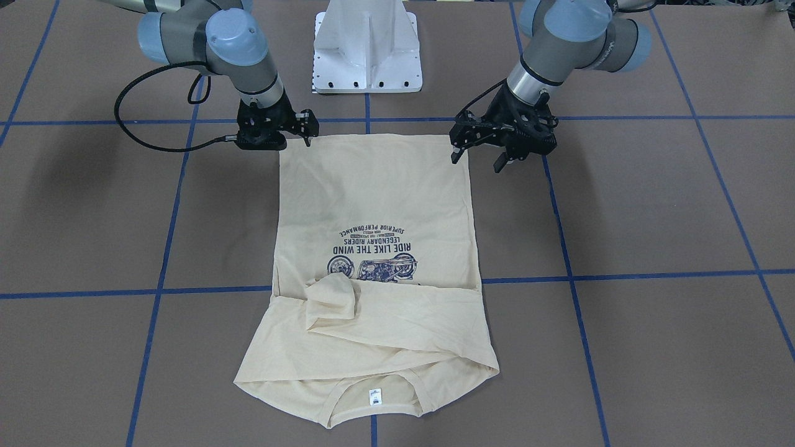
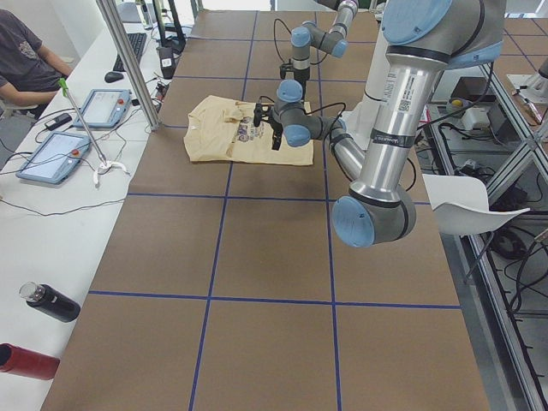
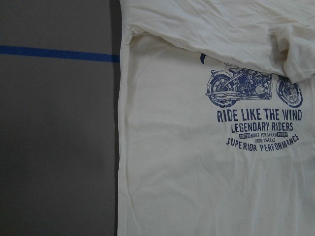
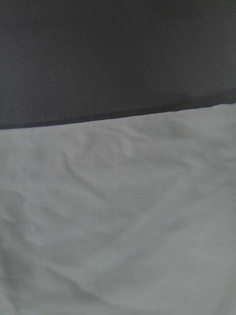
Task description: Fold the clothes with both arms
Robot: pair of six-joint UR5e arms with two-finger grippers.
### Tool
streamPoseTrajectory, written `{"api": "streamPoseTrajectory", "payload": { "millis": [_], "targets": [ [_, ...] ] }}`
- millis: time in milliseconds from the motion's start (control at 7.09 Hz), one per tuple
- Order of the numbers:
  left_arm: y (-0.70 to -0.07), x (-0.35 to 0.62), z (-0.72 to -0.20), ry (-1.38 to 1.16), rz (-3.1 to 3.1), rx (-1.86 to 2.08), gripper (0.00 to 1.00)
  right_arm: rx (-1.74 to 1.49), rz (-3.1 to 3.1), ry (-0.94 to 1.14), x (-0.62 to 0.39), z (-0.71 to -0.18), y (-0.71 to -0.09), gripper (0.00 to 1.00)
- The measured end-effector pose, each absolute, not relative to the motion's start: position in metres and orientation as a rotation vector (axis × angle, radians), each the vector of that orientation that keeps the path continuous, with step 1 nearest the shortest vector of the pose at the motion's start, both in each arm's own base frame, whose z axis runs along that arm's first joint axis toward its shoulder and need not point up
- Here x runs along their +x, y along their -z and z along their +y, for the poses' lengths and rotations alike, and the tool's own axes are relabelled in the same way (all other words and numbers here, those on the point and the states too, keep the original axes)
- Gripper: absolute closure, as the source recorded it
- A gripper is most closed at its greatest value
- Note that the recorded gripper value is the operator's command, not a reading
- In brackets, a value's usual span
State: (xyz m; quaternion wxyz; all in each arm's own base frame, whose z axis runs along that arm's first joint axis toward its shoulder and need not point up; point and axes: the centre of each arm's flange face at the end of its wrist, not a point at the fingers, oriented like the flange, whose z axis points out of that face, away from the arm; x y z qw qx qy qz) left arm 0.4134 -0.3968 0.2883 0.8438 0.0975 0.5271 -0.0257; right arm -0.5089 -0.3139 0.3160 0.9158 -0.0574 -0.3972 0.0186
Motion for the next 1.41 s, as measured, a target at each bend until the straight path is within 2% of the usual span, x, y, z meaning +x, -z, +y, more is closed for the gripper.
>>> {"api": "streamPoseTrajectory", "payload": {
  "millis": [282,564,846,987,1269,1410],
  "targets": [
    [-0.288,0.417,-0.395,0.049,1.113,0.202,0.04,-0.133,-0.800,-0.033,-0.511,-0.309,-0.325,0.01],
    [-0.289,0.419,-0.394,0.046,1.112,0.200,0.04,-0.143,-0.789,-0.029,-0.513,-0.307,-0.331,0.11],
    [-0.290,0.421,-0.394,0.044,1.109,0.198,0.04,-0.147,-0.784,-0.025,-0.517,-0.305,-0.334,0.14],
    [-0.291,0.421,-0.394,0.044,1.109,0.198,0.04,-0.150,-0.779,-0.022,-0.520,-0.303,-0.336,0.20],
    [-0.291,0.422,-0.394,0.043,1.108,0.198,0.04,-0.153,-0.778,-0.020,-0.522,-0.302,-0.335,0.64],
    [-0.291,0.422,-0.394,0.043,1.108,0.198,0.04,-0.154,-0.777,-0.019,-0.523,-0.302,-0.336,0.81]
  ]
}}
